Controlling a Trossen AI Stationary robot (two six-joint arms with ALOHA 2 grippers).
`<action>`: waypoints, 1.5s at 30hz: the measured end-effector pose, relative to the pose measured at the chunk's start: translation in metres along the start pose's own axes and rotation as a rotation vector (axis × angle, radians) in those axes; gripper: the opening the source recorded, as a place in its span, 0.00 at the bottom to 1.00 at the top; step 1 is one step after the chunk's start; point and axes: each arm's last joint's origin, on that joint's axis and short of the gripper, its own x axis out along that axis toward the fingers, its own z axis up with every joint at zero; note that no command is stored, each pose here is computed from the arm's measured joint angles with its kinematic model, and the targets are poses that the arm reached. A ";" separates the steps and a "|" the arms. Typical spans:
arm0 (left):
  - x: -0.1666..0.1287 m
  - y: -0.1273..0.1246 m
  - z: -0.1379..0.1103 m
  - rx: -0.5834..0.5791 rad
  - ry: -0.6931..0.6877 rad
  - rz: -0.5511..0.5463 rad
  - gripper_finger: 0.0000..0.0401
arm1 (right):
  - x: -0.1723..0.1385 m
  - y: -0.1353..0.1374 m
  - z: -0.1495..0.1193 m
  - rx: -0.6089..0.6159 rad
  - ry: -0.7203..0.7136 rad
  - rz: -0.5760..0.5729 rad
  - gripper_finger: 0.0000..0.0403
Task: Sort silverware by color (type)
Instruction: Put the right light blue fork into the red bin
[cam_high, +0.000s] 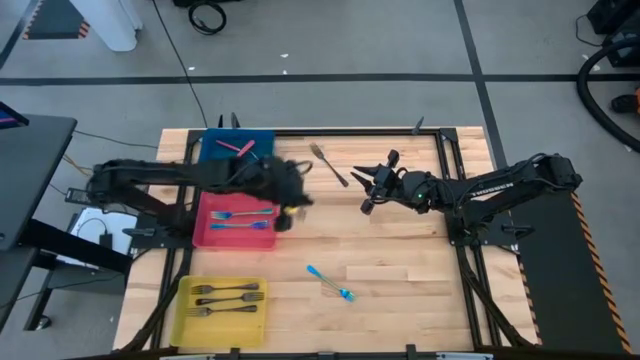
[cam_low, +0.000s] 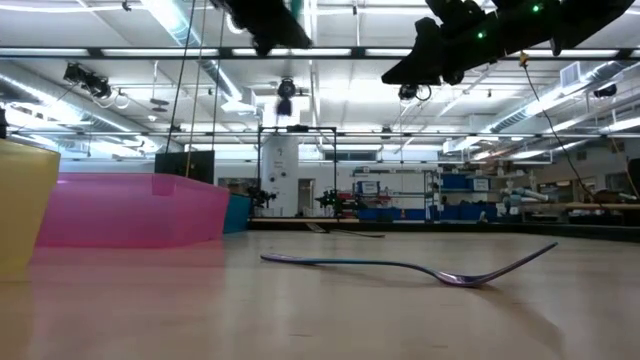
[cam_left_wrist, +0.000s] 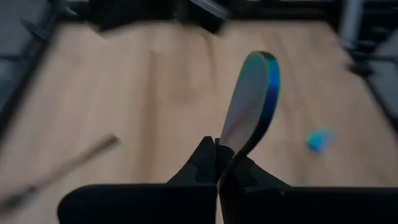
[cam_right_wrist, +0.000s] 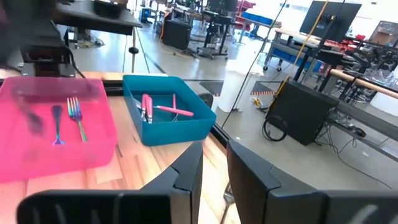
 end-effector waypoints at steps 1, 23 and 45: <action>-0.007 -0.008 -0.002 -0.017 0.025 -0.022 0.00 | 0.000 0.000 0.000 0.000 0.001 0.000 0.20; -0.084 -0.149 -0.084 -0.325 0.698 -0.164 0.01 | -0.005 0.010 -0.005 0.162 0.048 0.099 0.20; -0.066 -0.075 -0.085 -0.060 0.748 0.081 0.01 | -0.016 0.026 -0.003 0.204 0.044 0.172 0.20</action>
